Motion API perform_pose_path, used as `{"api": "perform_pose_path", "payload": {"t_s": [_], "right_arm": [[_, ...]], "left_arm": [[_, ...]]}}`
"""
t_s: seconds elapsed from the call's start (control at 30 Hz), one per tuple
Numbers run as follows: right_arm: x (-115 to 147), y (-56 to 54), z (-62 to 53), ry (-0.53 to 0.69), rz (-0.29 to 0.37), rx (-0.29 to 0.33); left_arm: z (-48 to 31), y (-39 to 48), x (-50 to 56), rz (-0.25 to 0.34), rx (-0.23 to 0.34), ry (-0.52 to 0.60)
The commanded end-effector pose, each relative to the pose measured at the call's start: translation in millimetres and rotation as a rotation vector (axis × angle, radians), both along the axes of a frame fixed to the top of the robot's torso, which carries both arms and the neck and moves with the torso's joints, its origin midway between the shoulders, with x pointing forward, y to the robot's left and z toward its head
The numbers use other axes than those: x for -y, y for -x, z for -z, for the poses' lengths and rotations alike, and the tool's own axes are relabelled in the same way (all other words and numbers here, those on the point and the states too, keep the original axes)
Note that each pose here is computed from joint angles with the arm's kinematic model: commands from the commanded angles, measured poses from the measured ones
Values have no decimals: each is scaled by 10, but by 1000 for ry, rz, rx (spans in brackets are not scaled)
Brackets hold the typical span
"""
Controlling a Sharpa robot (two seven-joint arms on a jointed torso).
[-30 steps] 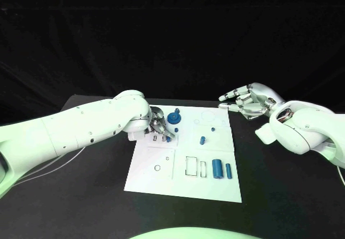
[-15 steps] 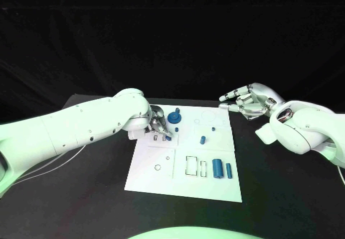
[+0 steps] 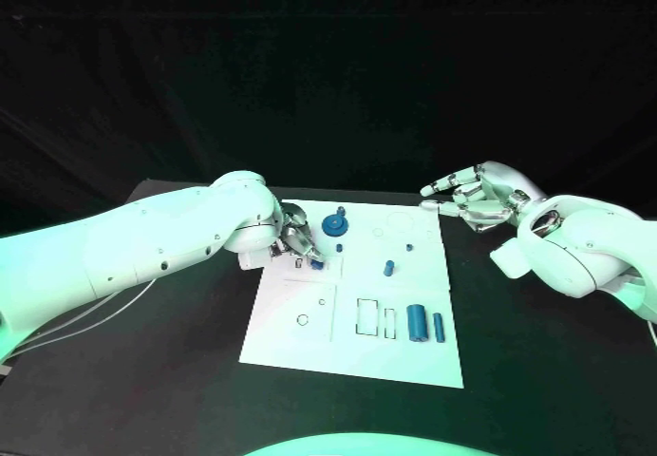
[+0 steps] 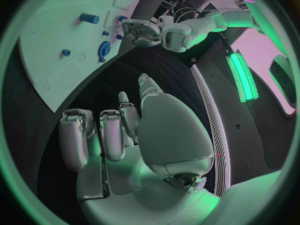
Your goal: Assemble the parts on the task board
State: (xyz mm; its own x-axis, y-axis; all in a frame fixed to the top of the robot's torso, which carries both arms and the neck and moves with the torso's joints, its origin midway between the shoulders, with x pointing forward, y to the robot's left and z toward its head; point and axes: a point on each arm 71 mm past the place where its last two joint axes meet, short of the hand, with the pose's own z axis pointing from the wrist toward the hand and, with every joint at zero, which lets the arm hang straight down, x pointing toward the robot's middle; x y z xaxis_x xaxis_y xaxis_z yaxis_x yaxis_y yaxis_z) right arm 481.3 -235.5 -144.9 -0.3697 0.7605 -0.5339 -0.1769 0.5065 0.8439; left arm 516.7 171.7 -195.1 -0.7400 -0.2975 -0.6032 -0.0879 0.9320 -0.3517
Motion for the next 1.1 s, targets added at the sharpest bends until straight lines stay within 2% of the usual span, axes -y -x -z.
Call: {"api": "perform_pose_path", "payload": {"t_s": [0.03,0.27,0.53,0.9,1.1], "right_arm": [[0,6,8,0,-9,-8],[11,11,6,-1,-7,-8],[23,13,5,-1,-5,-7],[30,12,4,-2,-4,-5],[32,11,5,-3,-4,-4]], "left_arm": [[-35,2,-6,-53,33,60],[-68,17,-29,-70,119,66],[-19,59,1,-50,213,32],[55,97,22,-23,256,-15],[94,116,19,0,235,-50]]}}
